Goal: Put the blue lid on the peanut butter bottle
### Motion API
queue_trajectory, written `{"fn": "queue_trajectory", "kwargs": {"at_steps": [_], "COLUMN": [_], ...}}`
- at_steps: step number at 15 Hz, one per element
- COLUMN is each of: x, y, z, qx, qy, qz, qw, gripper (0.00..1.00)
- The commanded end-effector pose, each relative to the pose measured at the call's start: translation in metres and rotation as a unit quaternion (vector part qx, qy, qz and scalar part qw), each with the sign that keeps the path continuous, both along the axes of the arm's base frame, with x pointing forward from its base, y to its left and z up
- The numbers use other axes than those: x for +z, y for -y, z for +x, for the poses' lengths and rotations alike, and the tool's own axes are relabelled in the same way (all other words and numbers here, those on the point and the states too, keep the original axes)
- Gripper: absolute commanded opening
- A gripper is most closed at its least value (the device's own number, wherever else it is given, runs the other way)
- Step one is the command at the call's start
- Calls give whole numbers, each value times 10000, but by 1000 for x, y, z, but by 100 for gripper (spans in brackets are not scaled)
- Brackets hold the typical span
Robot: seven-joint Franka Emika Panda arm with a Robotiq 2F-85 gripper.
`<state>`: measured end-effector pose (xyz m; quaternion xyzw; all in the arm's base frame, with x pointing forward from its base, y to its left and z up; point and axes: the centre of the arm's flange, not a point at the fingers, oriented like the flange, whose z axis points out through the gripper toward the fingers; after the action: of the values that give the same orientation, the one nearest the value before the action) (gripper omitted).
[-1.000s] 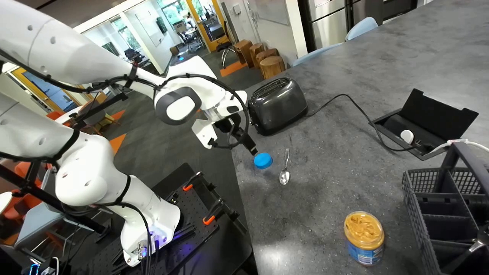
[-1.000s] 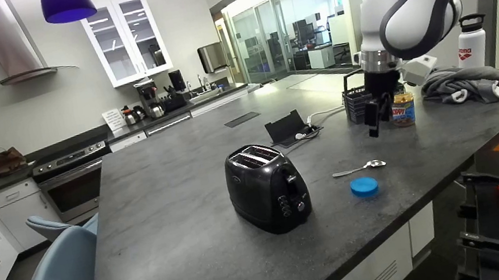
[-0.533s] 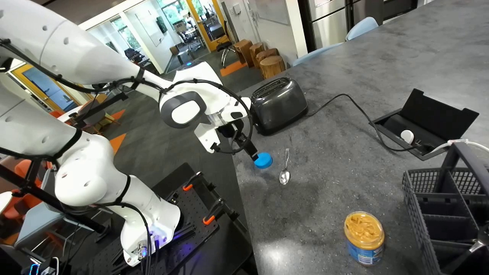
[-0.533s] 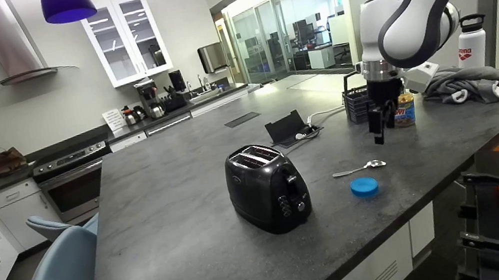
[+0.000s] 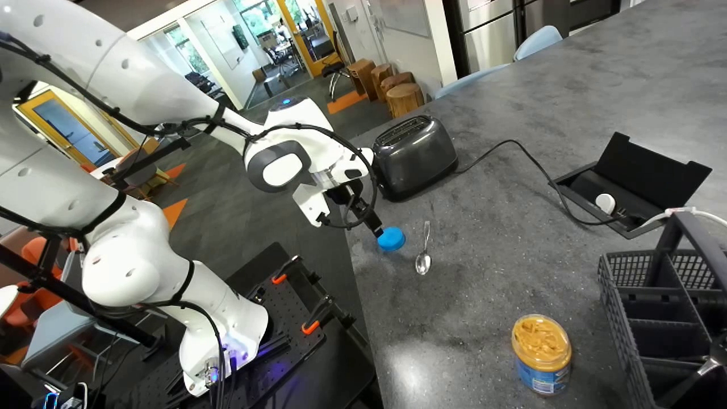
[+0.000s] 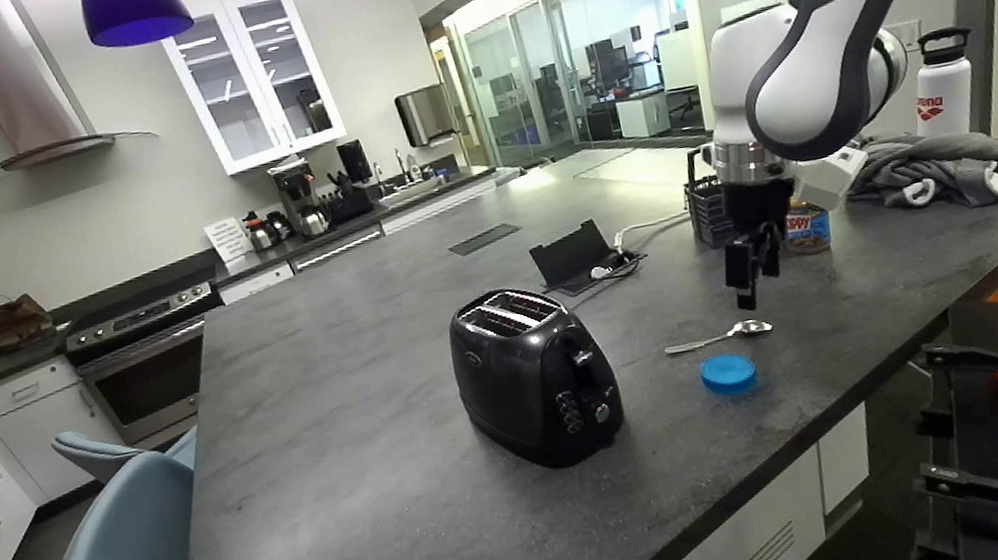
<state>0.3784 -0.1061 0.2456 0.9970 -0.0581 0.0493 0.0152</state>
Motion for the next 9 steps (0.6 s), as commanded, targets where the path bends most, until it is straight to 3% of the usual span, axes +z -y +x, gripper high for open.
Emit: {"fn": "queue_trajectory", "kwargs": {"at_steps": [1,9], "x": [-27,-66], "y": [-17,-33], "z": [18,38], "qx": [-169,-452], "qy": [102,-5], "qz": [7,-35], "qw": [9998,9990], "gripper": [100,100]}}
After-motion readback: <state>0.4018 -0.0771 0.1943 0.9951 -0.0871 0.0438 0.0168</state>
